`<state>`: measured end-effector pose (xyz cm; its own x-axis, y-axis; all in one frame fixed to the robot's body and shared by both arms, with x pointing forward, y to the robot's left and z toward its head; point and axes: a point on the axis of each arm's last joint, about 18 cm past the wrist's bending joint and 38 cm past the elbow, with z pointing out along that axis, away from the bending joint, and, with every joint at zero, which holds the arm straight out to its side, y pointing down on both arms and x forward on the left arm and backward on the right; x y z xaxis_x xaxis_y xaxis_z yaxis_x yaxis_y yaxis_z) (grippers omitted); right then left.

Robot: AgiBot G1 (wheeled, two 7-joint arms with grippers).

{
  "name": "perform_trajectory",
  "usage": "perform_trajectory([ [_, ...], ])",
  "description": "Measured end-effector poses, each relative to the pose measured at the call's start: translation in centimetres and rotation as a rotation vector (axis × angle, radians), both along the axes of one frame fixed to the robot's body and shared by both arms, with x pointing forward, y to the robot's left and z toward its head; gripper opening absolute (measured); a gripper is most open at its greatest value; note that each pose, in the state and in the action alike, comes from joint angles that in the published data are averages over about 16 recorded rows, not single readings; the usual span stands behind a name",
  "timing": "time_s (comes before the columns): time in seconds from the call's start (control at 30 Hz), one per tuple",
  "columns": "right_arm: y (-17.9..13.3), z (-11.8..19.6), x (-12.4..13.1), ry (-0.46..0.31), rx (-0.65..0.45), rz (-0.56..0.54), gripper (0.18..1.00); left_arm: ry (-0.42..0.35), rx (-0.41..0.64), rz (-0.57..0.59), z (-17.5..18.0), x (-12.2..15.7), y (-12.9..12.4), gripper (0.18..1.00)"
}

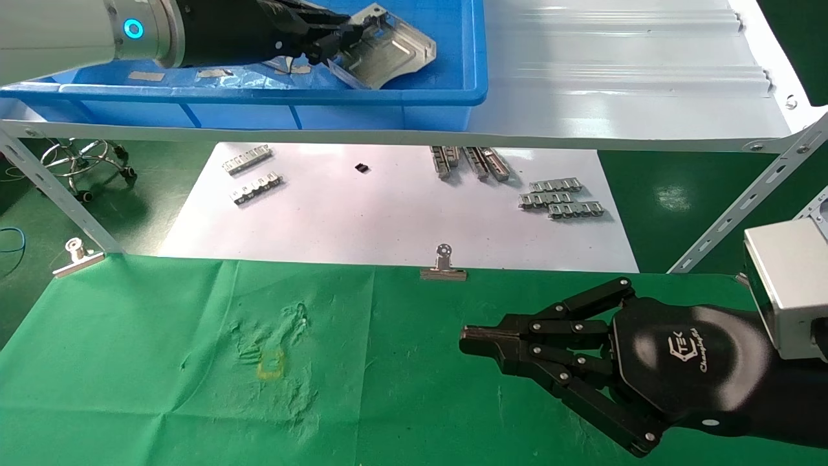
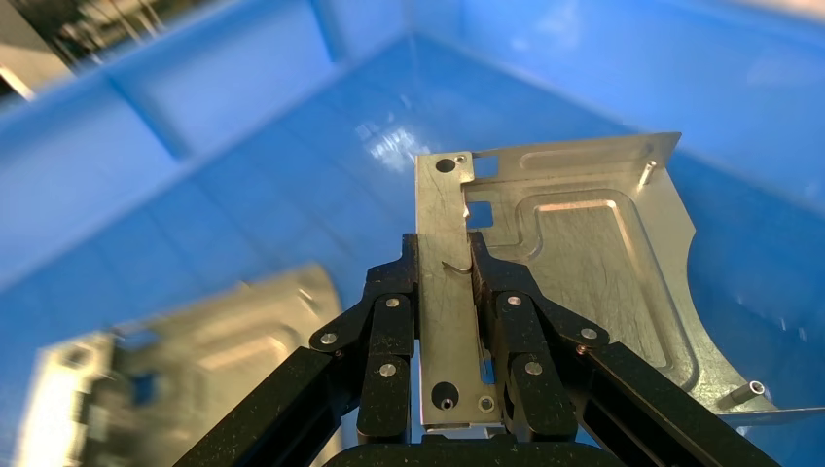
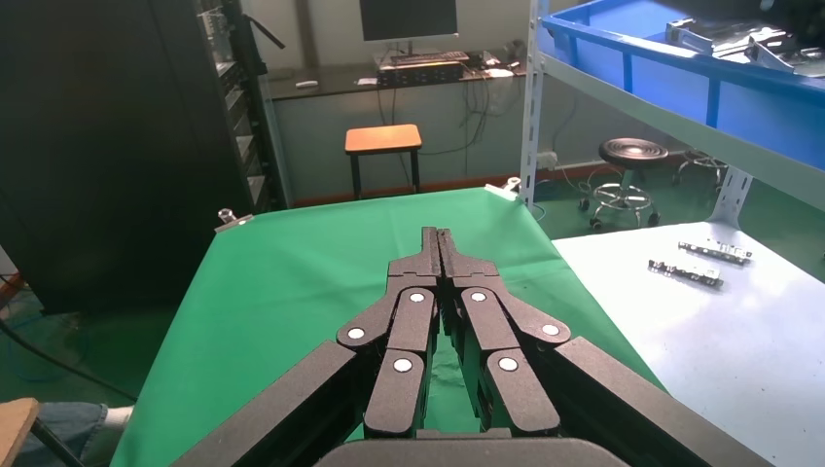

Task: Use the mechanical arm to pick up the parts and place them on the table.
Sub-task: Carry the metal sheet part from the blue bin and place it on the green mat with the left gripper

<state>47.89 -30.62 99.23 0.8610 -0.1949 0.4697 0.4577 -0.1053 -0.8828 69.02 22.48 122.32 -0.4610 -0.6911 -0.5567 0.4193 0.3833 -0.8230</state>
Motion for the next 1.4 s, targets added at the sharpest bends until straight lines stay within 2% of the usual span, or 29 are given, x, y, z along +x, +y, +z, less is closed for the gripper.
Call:
perform_trajectory([
  [0.33, 0.0, 0.0, 0.0, 0.000, 0.000, 0.000, 0.192, -0.070, -0.025, -0.128, 2.1, -3.6, 2.2, 0.270],
  [0.7, 0.0, 0.0, 0.0, 0.000, 0.000, 0.000, 0.192, -0.122, 0.116, -0.355, -0.8, -9.2, 5.5, 0.270],
  [0.93, 0.0, 0.0, 0.0, 0.000, 0.000, 0.000, 0.192, -0.185, 0.239, -0.432, -4.4, -12.2, 8.1, 0.269],
  [1.07, 0.0, 0.0, 0.0, 0.000, 0.000, 0.000, 0.192, -0.196, 0.319, -0.460, -7.3, -13.9, 9.2, 0.269],
  [1.23, 0.0, 0.0, 0.0, 0.000, 0.000, 0.000, 0.192, -0.146, 0.418, -0.493, -12.1, -15.7, 10.1, 0.269],
  [1.4, 0.0, 0.0, 0.0, 0.000, 0.000, 0.000, 0.192, -0.053, 0.490, -0.483, -17.0, -15.8, 11.4, 0.269],
])
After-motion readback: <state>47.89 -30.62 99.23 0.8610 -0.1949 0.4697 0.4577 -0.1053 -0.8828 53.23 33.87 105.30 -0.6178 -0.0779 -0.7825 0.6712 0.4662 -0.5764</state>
